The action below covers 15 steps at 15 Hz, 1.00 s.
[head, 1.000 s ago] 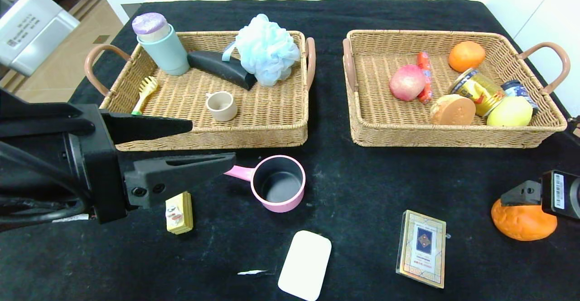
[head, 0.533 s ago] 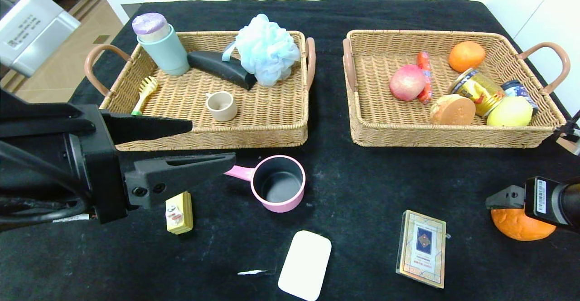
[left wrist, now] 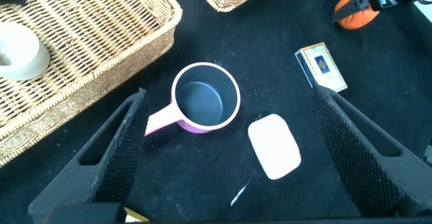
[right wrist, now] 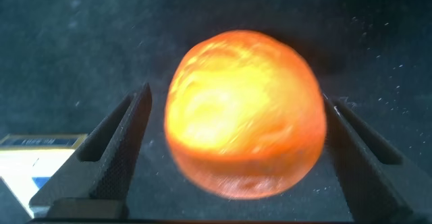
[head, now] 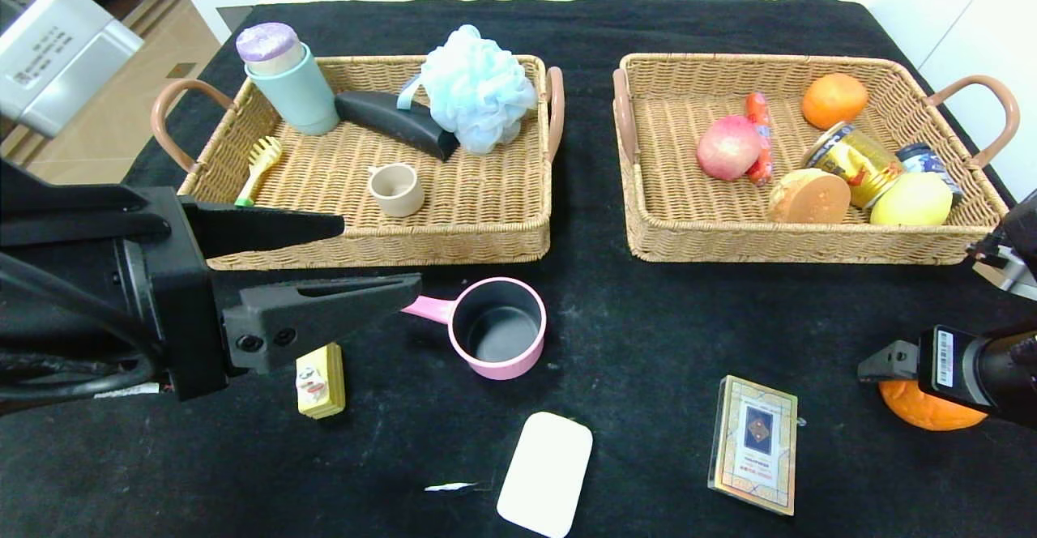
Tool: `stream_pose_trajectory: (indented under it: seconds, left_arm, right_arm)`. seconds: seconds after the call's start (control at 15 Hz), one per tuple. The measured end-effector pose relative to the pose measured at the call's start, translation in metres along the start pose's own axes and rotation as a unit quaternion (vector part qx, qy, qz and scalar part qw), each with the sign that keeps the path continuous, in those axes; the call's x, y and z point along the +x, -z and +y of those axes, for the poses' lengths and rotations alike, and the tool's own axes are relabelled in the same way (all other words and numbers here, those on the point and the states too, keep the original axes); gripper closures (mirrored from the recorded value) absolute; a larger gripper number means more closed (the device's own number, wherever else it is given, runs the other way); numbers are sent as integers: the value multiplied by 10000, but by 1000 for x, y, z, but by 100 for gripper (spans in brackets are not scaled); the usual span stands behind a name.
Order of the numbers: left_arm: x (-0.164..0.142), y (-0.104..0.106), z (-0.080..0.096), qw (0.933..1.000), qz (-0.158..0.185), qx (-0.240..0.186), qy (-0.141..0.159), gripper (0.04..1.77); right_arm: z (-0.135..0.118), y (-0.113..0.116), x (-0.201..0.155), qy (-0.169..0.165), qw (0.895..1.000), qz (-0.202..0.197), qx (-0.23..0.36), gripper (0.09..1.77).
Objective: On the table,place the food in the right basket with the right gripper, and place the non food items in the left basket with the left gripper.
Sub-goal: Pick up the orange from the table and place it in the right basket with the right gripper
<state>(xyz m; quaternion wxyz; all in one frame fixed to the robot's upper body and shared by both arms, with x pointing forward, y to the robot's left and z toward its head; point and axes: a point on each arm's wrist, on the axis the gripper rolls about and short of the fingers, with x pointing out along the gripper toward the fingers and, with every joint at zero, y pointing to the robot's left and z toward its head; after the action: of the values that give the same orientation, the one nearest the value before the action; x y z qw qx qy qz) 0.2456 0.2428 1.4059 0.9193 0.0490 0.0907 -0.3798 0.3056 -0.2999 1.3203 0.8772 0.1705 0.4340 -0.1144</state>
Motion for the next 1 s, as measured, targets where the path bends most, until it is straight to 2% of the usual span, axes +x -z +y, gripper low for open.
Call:
stream_pose_trajectory:
  seconds: [0.27, 0.4, 0.47, 1.0]
  left_arm:
    - [0, 0, 0, 10000, -1, 0, 2, 9]
    - [0, 0, 0, 10000, -2, 1, 2, 9]
    - [0, 0, 0, 10000, 0, 0, 4, 9]
    - [1, 0, 0, 10000, 6, -2, 0, 9]
  right_arm:
    - [-1, 0, 2, 6, 10000, 29, 27, 15]
    - [-1, 0, 3, 9, 10000, 38, 26, 51]
    - [-2, 0, 3, 9, 10000, 41, 31, 59]
    - [-2, 0, 3, -65, 9999, 78, 36, 63]
